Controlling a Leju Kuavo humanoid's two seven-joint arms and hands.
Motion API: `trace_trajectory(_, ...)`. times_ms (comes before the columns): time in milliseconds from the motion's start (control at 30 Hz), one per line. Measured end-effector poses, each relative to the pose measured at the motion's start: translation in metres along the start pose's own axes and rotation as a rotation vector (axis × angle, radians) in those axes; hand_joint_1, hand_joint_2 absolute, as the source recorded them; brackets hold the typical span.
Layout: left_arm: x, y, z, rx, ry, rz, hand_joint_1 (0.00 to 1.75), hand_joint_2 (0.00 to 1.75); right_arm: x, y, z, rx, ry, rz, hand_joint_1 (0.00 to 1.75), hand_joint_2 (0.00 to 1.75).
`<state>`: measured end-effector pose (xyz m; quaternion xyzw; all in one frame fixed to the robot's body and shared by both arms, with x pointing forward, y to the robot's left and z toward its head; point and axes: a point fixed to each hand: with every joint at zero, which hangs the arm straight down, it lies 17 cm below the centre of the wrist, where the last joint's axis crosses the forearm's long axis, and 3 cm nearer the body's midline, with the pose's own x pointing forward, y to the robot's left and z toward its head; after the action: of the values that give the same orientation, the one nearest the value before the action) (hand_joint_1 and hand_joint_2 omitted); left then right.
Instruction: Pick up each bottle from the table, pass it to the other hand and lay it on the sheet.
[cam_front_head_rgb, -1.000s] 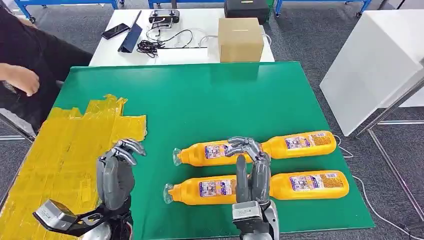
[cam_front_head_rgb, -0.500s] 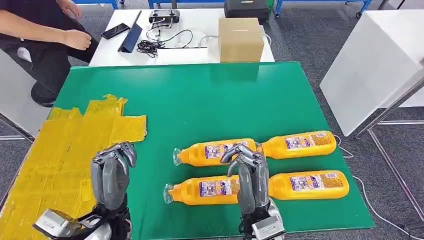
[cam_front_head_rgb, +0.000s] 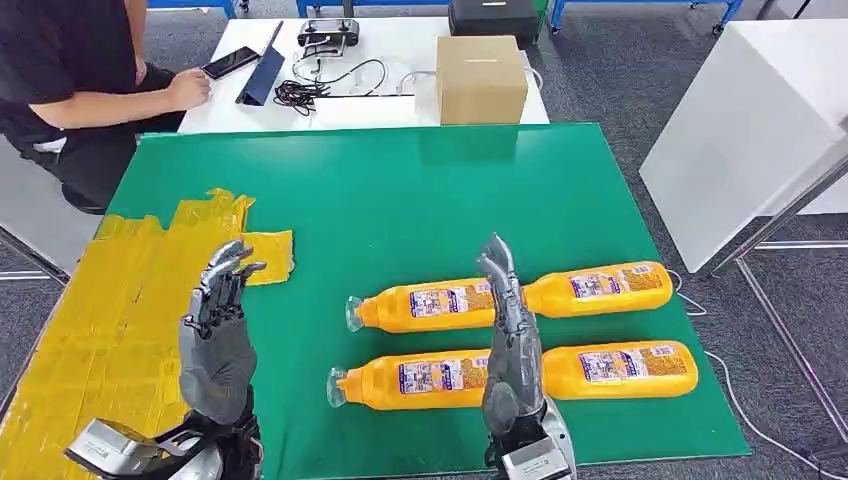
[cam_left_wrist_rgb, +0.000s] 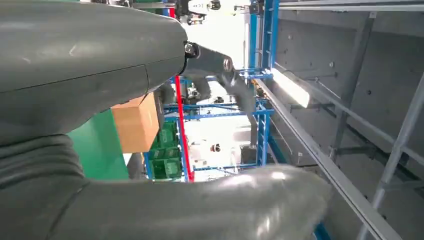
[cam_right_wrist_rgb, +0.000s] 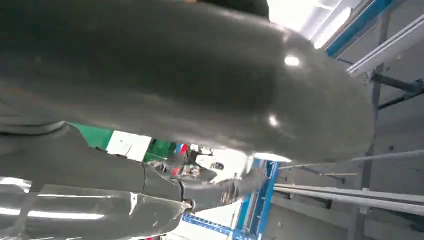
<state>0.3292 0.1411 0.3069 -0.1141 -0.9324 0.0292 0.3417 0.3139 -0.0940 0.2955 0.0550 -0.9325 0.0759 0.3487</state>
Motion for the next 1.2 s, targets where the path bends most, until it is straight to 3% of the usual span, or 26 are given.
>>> trace_trajectory(33, 0.0, 0.0, 0.0, 0.001, 0.0, 0.001, 0.0, 0.0, -0.003, 0.002, 0.0, 0.016, 0.015, 0.025, 0.0, 1.75)
trace_trajectory(300, -0.003, 0.004, 0.007, 0.008, 0.023, 0.017, 0.0, 0.0, -0.067, 0.036, 0.027, 0.239, 0.279, 0.255, 0.0, 1.75)
trace_trajectory(400, -0.005, 0.008, 0.01, 0.019, 0.033, 0.015, 0.0, 0.0, -0.081, 0.045, 0.041, 0.311, 0.339, 0.274, 0.0, 1.75)
trace_trajectory(700, -0.009, 0.022, 0.018, 0.045, 0.059, -0.002, 0.0, 0.0, -0.097, 0.056, 0.07, 0.435, 0.41, 0.36, 0.0, 1.75)
trace_trajectory(1000, -0.01, 0.028, 0.02, 0.061, 0.065, -0.01, 0.0, 0.0, -0.1, 0.056, 0.079, 0.467, 0.42, 0.383, 0.0, 1.75)
trace_trajectory(1200, -0.011, 0.034, 0.02, 0.075, 0.066, -0.02, 0.0, 0.0, -0.117, 0.055, 0.097, 0.554, 0.494, 0.474, 0.0, 1.75)
